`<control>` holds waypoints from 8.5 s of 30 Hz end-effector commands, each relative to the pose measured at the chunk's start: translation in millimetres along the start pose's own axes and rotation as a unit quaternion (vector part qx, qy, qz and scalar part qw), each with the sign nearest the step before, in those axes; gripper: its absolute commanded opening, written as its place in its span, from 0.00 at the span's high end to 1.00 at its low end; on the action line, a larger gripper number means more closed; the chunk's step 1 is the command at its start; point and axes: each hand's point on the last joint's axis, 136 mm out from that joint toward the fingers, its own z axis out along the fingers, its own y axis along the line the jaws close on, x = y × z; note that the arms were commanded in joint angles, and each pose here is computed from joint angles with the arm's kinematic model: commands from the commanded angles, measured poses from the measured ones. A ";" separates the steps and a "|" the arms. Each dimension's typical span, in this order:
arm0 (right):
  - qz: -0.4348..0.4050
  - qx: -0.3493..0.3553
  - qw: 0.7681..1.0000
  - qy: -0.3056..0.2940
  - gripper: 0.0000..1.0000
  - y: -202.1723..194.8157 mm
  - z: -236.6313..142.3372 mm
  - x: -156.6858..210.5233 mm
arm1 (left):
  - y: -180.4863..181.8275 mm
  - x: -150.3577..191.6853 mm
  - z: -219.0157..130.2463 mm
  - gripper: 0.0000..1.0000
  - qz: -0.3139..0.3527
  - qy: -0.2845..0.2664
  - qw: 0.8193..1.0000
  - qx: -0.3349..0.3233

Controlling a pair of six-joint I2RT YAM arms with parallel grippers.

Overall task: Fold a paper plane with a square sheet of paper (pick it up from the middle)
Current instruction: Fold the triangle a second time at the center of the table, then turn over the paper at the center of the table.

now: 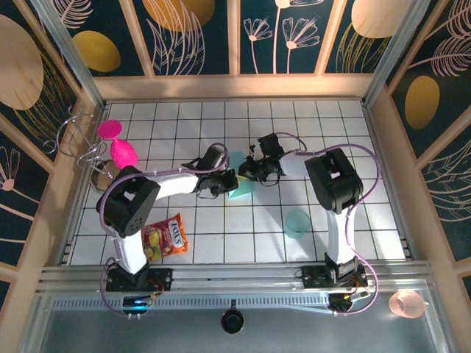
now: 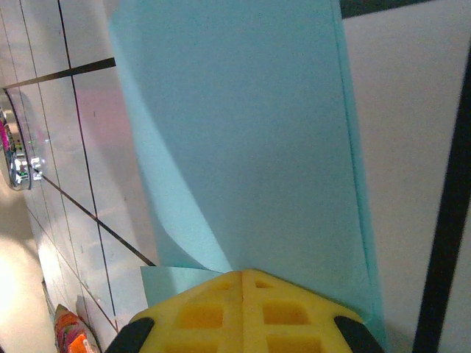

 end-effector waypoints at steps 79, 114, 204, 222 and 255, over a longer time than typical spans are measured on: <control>-0.060 -0.046 0.997 -0.034 0.92 51.3 -37.7 -23.9 | 73.1 45.4 -2.2 1.00 -0.035 0.026 0.992 -0.119; -0.022 0.043 0.998 0.047 0.98 -13.2 13.2 40.6 | 16.2 13.7 -6.4 1.00 -0.021 -0.011 0.999 -0.029; -0.005 0.029 0.997 -0.076 0.96 -2.5 -73.7 -26.9 | -19.0 -13.8 -33.6 0.93 -0.006 -0.072 0.997 0.021; 0.062 -0.008 0.998 -0.012 0.62 7.8 -39.4 26.0 | 16.8 -43.9 -11.2 0.85 -0.031 -0.097 0.994 -0.050; 0.072 0.015 0.997 -0.005 0.69 1.9 -18.9 21.4 | 59.2 -21.4 6.2 0.85 -0.065 -0.071 0.993 -0.073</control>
